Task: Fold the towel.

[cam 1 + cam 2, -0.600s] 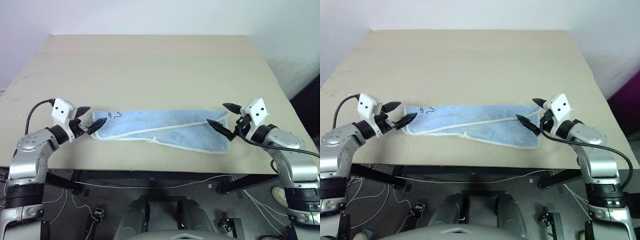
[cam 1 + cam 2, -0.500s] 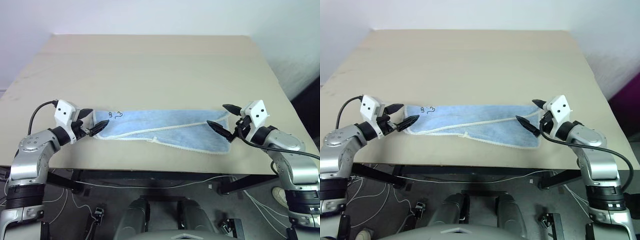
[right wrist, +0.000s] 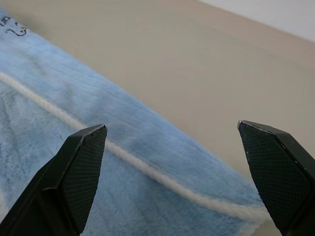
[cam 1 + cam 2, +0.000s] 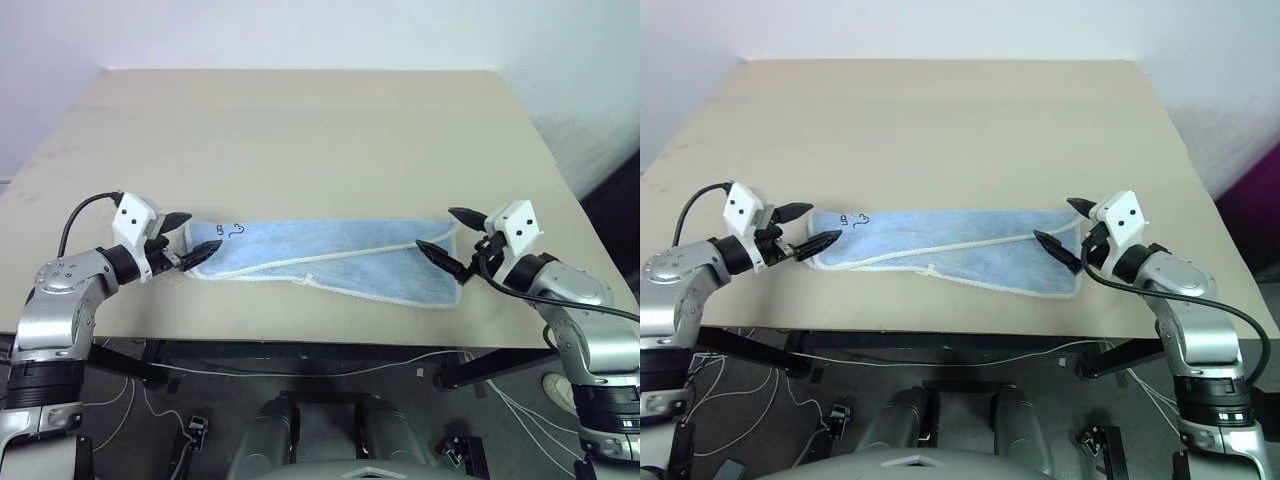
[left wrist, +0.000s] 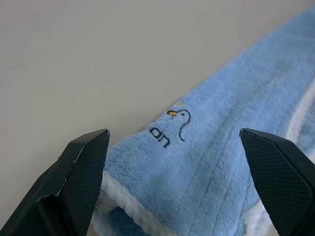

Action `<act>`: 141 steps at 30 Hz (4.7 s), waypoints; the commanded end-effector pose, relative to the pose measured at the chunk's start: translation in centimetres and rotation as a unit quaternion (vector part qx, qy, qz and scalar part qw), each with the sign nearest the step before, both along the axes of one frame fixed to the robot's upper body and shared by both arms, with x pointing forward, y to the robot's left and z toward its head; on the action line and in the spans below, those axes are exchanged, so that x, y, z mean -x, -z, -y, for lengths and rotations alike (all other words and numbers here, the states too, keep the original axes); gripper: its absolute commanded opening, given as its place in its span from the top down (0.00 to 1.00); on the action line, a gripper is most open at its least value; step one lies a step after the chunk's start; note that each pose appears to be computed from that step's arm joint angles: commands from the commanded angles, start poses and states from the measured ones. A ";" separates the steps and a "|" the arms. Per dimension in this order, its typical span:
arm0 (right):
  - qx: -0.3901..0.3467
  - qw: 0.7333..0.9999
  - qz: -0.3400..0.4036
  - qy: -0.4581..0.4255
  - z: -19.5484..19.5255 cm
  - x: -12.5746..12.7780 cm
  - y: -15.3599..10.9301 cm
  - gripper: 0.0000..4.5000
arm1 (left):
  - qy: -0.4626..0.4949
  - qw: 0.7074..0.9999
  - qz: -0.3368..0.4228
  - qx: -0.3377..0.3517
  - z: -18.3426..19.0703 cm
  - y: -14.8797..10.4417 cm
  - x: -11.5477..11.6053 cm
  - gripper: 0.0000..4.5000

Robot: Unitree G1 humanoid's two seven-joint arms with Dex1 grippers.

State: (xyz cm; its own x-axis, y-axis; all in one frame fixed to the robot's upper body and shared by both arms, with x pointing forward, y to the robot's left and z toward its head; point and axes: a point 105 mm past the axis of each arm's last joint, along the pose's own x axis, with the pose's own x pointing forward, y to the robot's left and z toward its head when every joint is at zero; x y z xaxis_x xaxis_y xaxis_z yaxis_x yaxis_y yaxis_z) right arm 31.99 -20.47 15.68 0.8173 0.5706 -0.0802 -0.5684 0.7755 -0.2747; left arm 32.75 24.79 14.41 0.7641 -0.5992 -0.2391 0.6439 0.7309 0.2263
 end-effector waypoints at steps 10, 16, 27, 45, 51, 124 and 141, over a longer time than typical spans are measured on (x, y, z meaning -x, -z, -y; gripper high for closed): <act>-0.022 0.999 0.037 0.022 -0.8 0.1 -0.5 0.00 | 0.178 0.965 -0.062 -0.181 -2.1 0.0 1.4 0.01; -0.042 0.998 0.038 0.037 -1.5 0.6 0.3 0.00 | 0.243 0.933 -0.083 -0.251 -2.2 0.5 0.4 0.01; -0.065 0.995 0.034 0.065 -2.1 1.6 1.2 0.00 | 0.305 0.909 -0.104 -0.265 -0.7 1.1 -0.2 0.01; -0.086 0.995 0.023 0.035 -4.3 1.3 1.5 0.00 | 0.268 0.927 -0.114 -0.236 -1.9 2.7 1.8 0.43; -0.086 0.996 0.023 0.027 -4.6 0.8 1.3 0.00 | 0.253 0.936 -0.094 -0.226 -1.7 2.4 1.5 0.47; -0.067 0.997 0.026 0.013 -4.4 -0.2 0.7 0.00 | 0.189 0.978 -0.047 -0.076 -0.8 -3.8 0.5 1.00; -0.067 0.998 0.022 0.005 -4.8 -0.1 1.0 0.00 | 0.251 0.938 -0.163 -0.173 -1.0 3.0 7.0 0.84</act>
State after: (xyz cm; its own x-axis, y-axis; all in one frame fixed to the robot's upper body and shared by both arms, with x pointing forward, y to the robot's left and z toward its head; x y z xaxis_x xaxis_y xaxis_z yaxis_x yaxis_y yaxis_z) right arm 32.04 -15.82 13.54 0.8301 0.5576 -0.0100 -0.5512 0.8175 -0.1668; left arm 25.48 26.21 10.94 0.2511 -0.7046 -0.6637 0.9630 0.2512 0.0976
